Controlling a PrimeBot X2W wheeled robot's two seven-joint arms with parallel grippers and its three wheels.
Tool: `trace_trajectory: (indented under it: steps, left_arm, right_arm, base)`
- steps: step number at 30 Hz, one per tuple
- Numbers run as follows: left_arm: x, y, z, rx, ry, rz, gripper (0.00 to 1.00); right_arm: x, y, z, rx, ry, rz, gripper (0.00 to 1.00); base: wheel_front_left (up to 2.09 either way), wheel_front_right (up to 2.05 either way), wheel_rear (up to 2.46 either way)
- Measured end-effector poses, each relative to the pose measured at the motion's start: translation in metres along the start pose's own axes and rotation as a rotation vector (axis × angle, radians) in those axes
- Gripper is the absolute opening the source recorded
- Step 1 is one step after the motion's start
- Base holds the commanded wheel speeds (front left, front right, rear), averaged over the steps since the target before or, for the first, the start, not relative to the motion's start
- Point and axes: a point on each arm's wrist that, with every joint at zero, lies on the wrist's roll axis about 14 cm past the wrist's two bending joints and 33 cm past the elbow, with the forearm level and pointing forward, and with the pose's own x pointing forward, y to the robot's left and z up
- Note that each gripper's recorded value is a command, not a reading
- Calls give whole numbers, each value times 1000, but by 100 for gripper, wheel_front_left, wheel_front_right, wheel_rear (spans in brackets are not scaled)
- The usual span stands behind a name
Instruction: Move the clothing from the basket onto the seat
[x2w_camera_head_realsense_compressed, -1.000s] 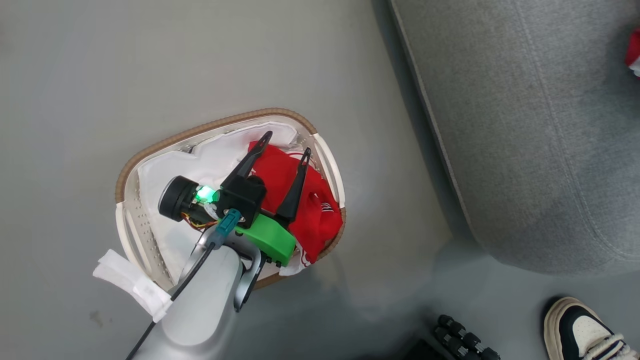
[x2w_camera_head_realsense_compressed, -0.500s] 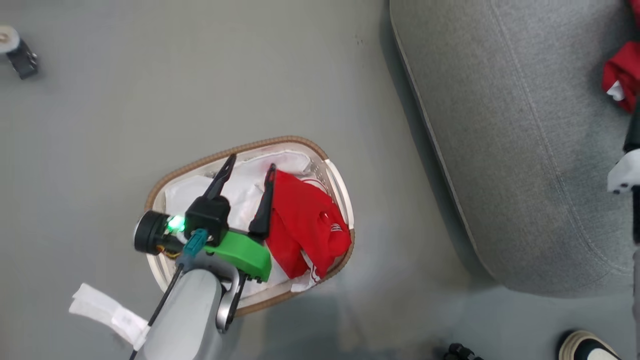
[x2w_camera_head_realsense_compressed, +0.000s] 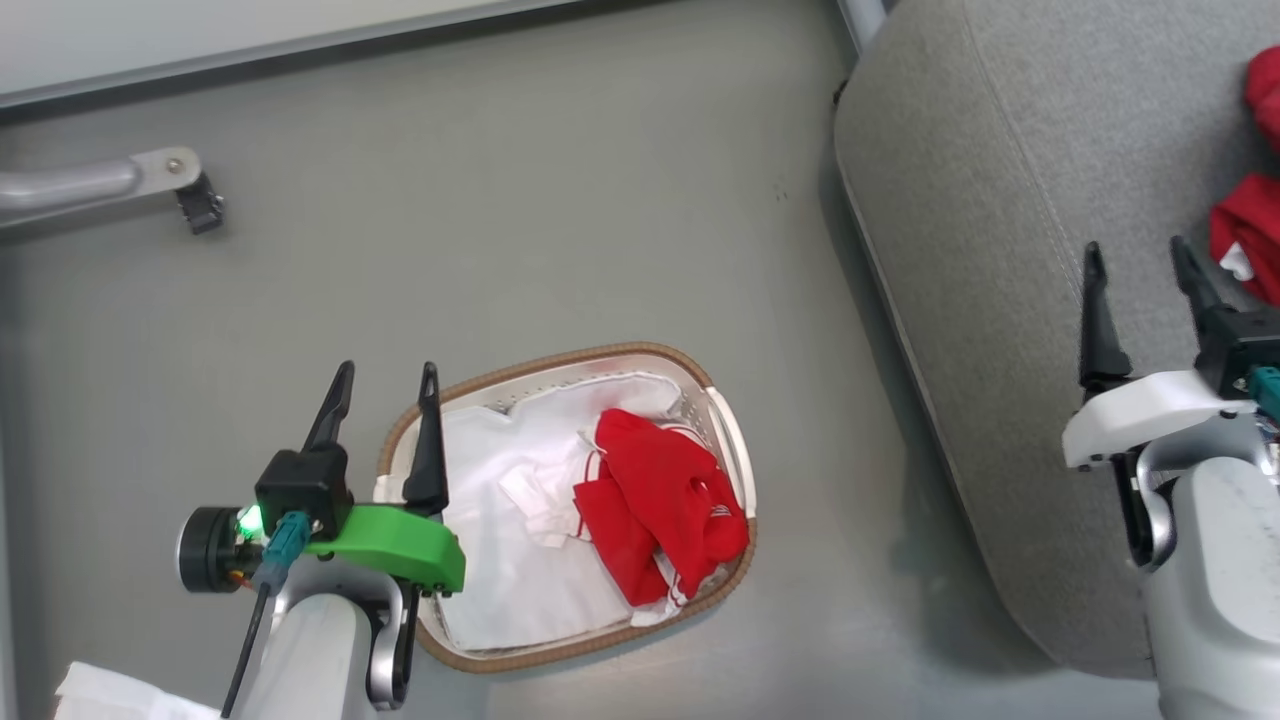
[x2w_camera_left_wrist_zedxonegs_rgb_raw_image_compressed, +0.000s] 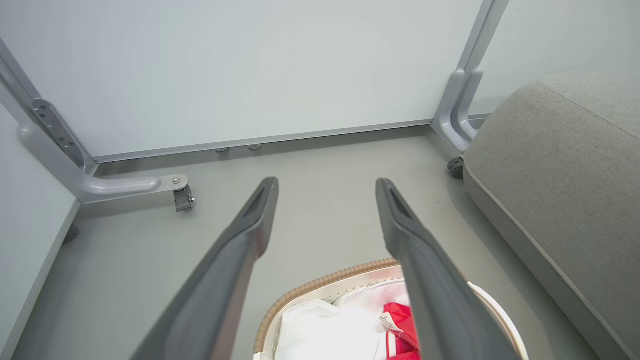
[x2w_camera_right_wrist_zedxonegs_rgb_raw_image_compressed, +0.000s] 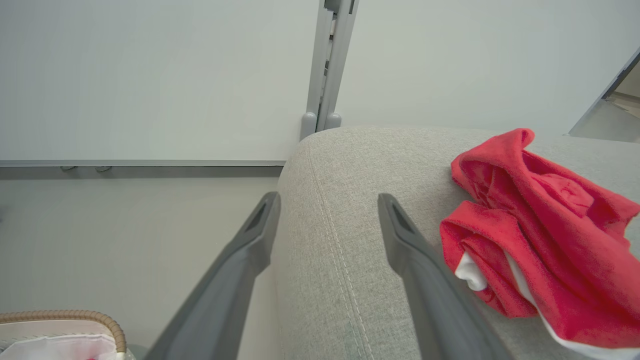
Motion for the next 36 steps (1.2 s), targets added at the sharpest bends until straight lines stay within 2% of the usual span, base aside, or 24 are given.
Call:
trace_trajectory:
  steps: [8, 15, 25, 36]
  left_arm:
    - [-33, 40, 21, 9, -50, 151, 100]
    - [-62, 62, 34, 17, -85, 235, 100]
    - [-97, 67, 36, 12, -100, 277, 100]
    - [-105, 59, 33, -6, -97, 271, 100]
  right_arm:
    - [-5, 69, 20, 81, -53, 158, 100]
    - [-21, 99, 28, 106, -65, 234, 100]
    - [-47, 108, 31, 133, -70, 260, 100]
    - [-59, 103, 27, 144, -58, 250, 100]
  base:
    - [0, 0, 0]
    - [0, 0, 0]
    - [0, 0, 0]
    - [0, 0, 0]
